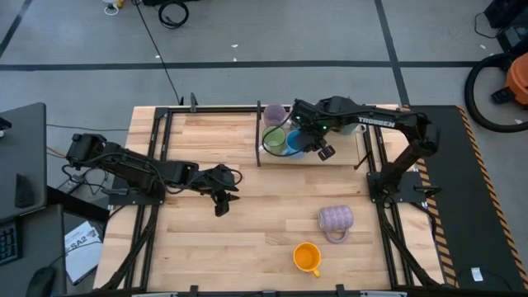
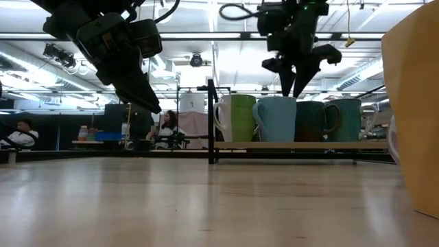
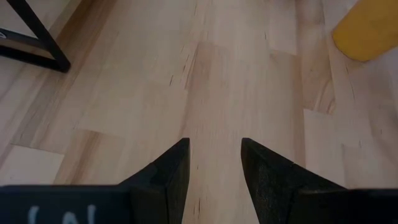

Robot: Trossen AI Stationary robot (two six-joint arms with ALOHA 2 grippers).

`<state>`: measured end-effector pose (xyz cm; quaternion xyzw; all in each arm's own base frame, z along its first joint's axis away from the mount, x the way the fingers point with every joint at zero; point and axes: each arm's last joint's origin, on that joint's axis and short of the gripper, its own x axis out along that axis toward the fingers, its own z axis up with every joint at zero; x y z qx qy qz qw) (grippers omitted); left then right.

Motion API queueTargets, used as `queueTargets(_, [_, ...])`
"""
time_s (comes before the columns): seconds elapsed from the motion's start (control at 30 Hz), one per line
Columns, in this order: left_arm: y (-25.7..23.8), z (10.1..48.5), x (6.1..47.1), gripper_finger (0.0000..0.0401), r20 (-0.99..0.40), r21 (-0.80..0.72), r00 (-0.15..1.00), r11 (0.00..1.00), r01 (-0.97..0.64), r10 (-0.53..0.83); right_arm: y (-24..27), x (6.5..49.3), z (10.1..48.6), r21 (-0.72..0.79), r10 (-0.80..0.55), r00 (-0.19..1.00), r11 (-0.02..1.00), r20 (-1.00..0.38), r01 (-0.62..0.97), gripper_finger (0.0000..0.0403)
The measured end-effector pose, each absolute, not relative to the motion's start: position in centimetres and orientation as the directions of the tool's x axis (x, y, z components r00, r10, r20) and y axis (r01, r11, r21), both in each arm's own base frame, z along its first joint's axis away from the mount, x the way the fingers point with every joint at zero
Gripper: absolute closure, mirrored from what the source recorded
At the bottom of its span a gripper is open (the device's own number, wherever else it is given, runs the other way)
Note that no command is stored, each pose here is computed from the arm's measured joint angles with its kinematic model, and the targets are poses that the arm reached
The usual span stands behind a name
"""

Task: Place coffee mugs
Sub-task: Put the blue mug on the shelf, then put the light purple mug on the shelf

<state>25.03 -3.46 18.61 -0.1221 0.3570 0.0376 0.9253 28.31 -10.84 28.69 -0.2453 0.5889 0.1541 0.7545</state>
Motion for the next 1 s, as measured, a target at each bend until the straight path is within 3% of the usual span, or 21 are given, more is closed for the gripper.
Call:
queueTargets(0.17, [-3.5,18.6,25.0,0.0250,-0.670,-0.199,0.742,0.967,-0.156,-0.018,-10.1,27.1,30.7,-0.237,-0.081,0.323,0.844,-0.943,-0.481,0.0265])
queueTargets(0.4, [-3.5,18.6,25.0,0.0250,-0.670,-0.199,0.742,0.968,-0.156,-0.018,-8.0,23.9,34.6,-0.239,-0.107,0.449,0.939,-0.887,-0.248,0.0264])
queueTargets(0.63, [-3.5,18.6,25.0,0.0250,-0.670,-0.197,0.742,0.968,-0.155,-0.018,-4.5,19.3,37.8,0.006,-0.009,0.545,1.000,-0.839,0.025,0.0265])
queueTargets(0.83, [-3.5,18.6,25.0,0.0250,-0.670,-0.198,0.742,0.968,-0.155,-0.018,-1.1,16.4,38.9,0.253,0.100,0.540,0.943,-0.836,0.218,0.0265])
queueTargets(1.0, [-3.5,18.6,25.0,0.0250,-0.670,-0.197,0.742,0.968,-0.155,-0.018,1.8,15.1,37.7,0.319,0.128,0.482,0.886,-0.867,0.337,0.0264])
